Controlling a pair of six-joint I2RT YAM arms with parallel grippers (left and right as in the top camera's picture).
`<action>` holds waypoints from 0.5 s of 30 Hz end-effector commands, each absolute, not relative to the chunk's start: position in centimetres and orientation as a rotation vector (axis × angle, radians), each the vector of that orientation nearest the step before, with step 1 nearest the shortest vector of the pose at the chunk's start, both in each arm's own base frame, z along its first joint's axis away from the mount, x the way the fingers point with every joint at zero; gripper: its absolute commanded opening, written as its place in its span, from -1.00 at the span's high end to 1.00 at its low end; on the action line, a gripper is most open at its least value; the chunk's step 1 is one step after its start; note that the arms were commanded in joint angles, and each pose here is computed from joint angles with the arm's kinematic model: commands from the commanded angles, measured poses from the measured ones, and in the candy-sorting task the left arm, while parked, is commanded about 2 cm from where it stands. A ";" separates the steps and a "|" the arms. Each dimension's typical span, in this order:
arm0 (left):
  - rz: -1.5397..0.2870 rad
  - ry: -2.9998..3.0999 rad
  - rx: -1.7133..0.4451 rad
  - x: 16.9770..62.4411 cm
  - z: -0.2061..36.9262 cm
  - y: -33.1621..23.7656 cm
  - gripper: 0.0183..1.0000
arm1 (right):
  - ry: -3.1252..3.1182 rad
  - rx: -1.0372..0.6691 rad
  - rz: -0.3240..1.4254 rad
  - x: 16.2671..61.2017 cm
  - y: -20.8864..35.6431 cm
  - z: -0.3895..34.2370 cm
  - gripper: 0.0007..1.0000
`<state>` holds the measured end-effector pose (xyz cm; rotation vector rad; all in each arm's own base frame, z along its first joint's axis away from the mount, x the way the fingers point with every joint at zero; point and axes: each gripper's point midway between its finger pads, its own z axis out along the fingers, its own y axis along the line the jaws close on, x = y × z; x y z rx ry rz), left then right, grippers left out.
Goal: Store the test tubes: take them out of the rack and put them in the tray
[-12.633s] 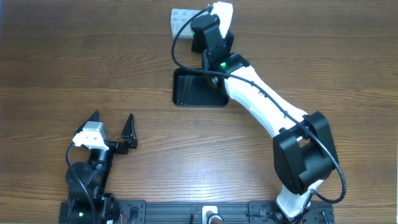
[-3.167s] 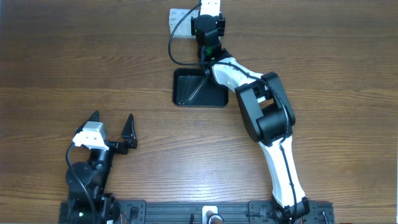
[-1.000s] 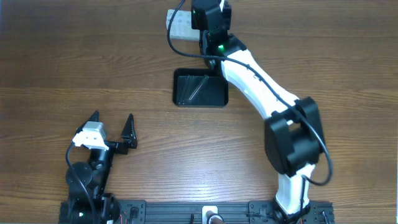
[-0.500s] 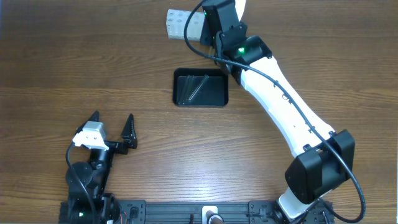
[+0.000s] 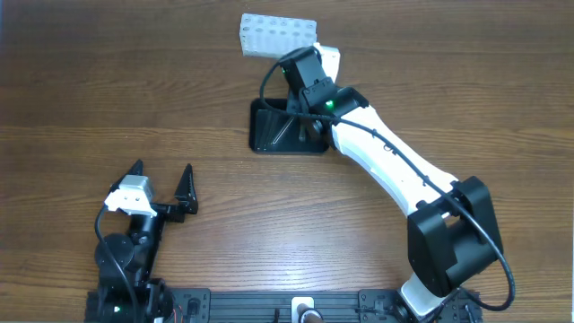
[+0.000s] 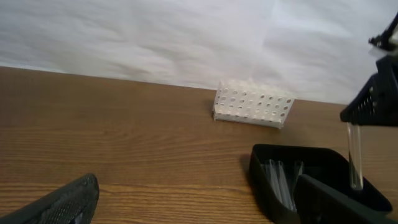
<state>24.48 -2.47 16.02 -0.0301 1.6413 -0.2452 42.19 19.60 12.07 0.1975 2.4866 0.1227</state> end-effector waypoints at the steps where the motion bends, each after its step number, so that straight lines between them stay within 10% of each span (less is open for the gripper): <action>1: -0.254 1.641 -0.032 24.5 15.9 -2.5 -1.00 | 2.466 0.247 0.143 42.2 19.0 12.0 0.98; 15: -0.254 1.641 -0.032 24.5 15.9 -2.5 -1.00 | 2.426 0.329 0.166 42.8 17.5 9.8 0.98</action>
